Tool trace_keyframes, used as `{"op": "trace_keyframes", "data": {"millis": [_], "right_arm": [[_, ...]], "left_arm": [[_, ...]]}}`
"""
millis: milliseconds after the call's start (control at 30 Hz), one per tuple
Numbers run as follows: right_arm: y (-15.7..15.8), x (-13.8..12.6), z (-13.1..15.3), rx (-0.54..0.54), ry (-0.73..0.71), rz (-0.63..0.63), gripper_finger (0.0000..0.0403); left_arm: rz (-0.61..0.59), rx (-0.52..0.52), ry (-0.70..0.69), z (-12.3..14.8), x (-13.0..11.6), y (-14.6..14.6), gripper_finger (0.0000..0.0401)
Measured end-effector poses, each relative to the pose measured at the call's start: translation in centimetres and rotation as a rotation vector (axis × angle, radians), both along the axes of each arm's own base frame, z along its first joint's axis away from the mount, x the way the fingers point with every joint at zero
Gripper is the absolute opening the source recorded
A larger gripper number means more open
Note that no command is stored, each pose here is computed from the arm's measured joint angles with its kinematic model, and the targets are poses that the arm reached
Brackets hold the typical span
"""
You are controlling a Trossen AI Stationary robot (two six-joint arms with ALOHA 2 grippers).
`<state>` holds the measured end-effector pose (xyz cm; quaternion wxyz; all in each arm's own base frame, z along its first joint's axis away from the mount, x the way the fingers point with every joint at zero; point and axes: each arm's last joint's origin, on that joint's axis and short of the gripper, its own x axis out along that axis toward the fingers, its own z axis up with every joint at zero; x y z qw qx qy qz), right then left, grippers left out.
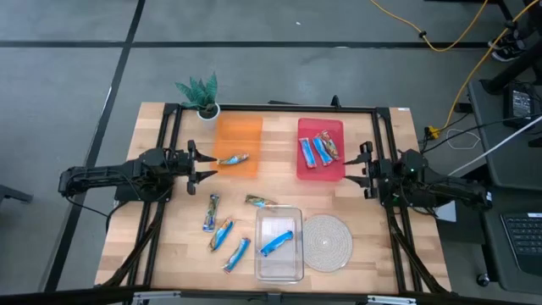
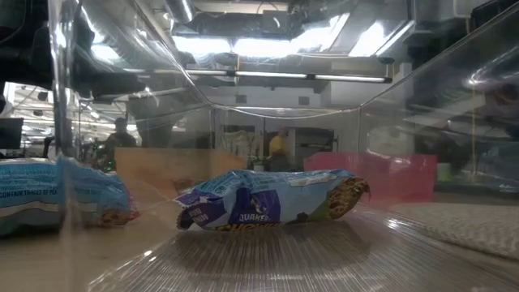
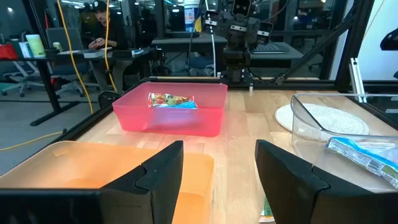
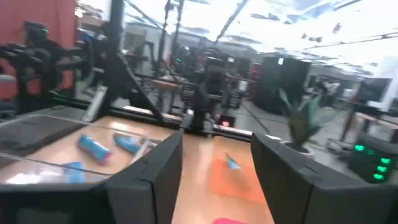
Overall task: Pick and place Granola Bars by type
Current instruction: Put the yellow granola bar into the orange bin
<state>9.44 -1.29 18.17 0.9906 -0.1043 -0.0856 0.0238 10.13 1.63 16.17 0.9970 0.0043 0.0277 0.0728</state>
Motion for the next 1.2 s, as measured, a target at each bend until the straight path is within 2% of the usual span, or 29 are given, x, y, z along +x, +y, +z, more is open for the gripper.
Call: {"op": "trace_keyframes", "data": {"millis": [100, 167, 367, 600, 767, 1200], "right_arm": [[-0.4, 0.1, -0.6, 0.029, 0.062, -0.127, 0.0175], [-0.5, 0.1, -0.9, 0.036, 0.088, -0.153, 0.0166], [-0.3, 0.1, -1.2, 0.047, 0.119, -0.134, 0.0156], [0.9, 0.3, -1.2, 0.06, 0.122, -0.009, 0.0155], [1.4, 0.3, -1.3, 0.039, 0.13, -0.09, 0.0155], [1.9, 0.3, -1.2, 0.053, 0.127, -0.041, 0.0155]], "left_arm": [[0.0, 0.0, 0.0, 0.0, 0.0, 0.0, 0.0194], [0.0, 0.0, 0.0, 0.0, 0.0, 0.0, 0.0194], [0.0, 0.0, 0.0, 0.0, 0.0, 0.0, 0.0194], [0.0, 0.0, 0.0, 0.0, 0.0, 0.0, 0.0194], [0.0, 0.0, 0.0, 0.0, 0.0, 0.0, 0.0194], [0.0, 0.0, 0.0, 0.0, 0.0, 0.0, 0.0194]]}}
